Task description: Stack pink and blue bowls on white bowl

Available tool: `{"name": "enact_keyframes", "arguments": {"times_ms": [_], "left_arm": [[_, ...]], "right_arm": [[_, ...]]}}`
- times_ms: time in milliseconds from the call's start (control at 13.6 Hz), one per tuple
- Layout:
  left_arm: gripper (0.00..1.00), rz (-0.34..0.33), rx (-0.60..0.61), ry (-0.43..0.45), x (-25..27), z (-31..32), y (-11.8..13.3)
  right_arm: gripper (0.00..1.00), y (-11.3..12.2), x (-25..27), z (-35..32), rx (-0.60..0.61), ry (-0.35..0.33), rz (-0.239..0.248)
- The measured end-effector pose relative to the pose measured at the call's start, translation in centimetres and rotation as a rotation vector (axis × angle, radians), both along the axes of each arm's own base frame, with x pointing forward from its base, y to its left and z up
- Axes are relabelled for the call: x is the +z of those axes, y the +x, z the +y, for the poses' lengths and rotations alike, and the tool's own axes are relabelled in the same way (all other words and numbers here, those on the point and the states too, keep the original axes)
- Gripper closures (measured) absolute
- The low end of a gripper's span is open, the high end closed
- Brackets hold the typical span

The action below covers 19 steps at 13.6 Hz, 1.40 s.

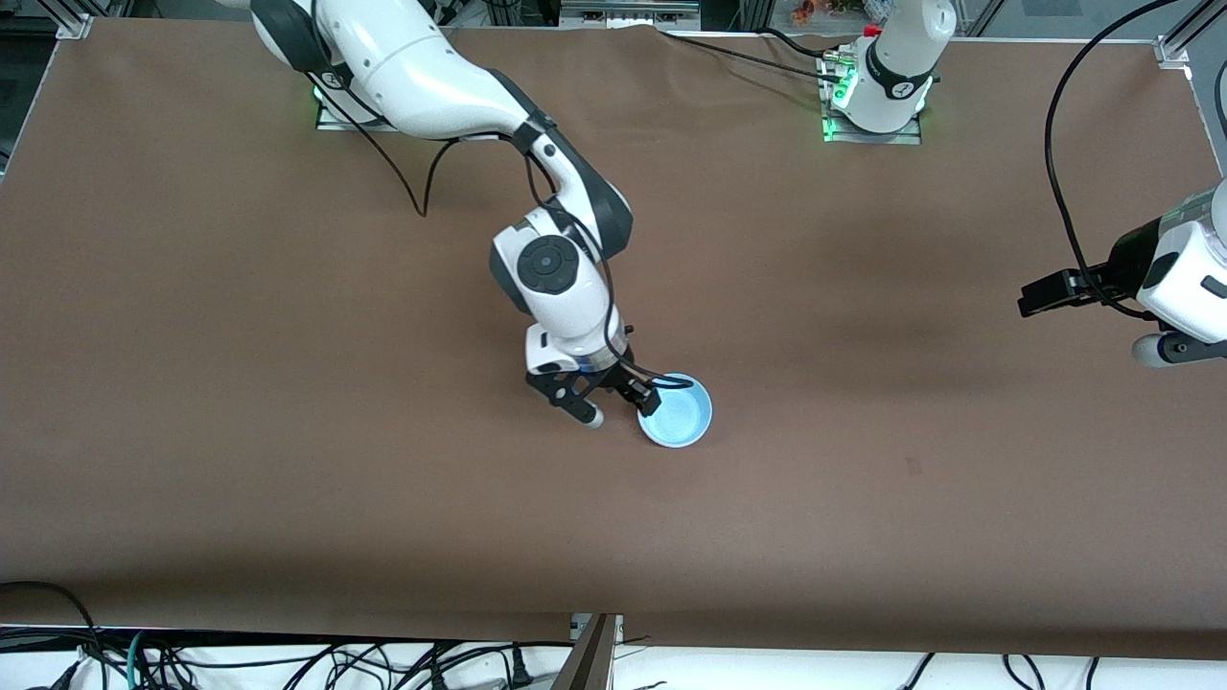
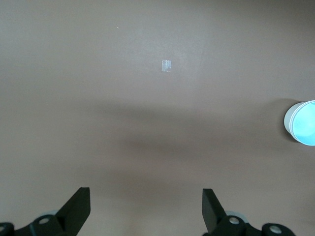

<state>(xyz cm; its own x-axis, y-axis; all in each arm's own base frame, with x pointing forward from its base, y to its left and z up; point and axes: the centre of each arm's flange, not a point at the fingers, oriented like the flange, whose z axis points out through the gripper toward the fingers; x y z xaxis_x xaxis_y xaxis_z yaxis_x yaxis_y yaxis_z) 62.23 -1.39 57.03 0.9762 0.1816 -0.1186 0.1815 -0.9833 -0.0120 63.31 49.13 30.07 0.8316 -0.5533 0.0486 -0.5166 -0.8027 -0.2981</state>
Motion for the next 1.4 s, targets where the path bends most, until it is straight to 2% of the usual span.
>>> {"name": "enact_keyframes", "arguments": {"times_ms": [73, 147, 294, 441, 588, 955, 1175, 1395], "left_arm": [[0.00, 0.000, -0.003, -0.001, 0.0, -0.2, 0.0], [0.00, 0.000, -0.007, -0.002, 0.0, -0.4, 0.0], [0.00, 0.000, -0.012, -0.003, 0.0, -0.7, 0.0], [0.00, 0.000, -0.014, -0.003, 0.0, -0.7, 0.0], [0.00, -0.002, -0.029, -0.005, 0.1, -0.9, 0.0], [0.00, -0.007, -0.036, -0.006, 0.3, -0.8, 0.0], [0.00, -0.007, -0.036, -0.006, 0.3, -0.8, 0.0], [0.00, -0.007, -0.035, -0.006, 0.3, -0.7, 0.0]], "right_arm": [[0.04, 0.9, 2.0, -1.9, 0.032, -0.032, 0.014], [0.00, 1.8, 4.1, -4.3, 0.061, -0.062, 0.038], [0.00, 3.3, 8.1, -9.7, 0.175, -0.120, 0.091], [0.00, 3.7, 12.0, -14.5, 0.291, -0.153, 0.130], [0.00, 2.8, 15.9, -19.3, 0.381, -0.167, 0.149], [0.00, -3.0, 24.5, -33.4, 0.607, -0.185, 0.208], [0.00, -4.2, 25.1, -37.5, 0.697, -0.177, 0.207], [0.00, -4.5, 24.8, -39.1, 0.733, -0.176, 0.206]]}}
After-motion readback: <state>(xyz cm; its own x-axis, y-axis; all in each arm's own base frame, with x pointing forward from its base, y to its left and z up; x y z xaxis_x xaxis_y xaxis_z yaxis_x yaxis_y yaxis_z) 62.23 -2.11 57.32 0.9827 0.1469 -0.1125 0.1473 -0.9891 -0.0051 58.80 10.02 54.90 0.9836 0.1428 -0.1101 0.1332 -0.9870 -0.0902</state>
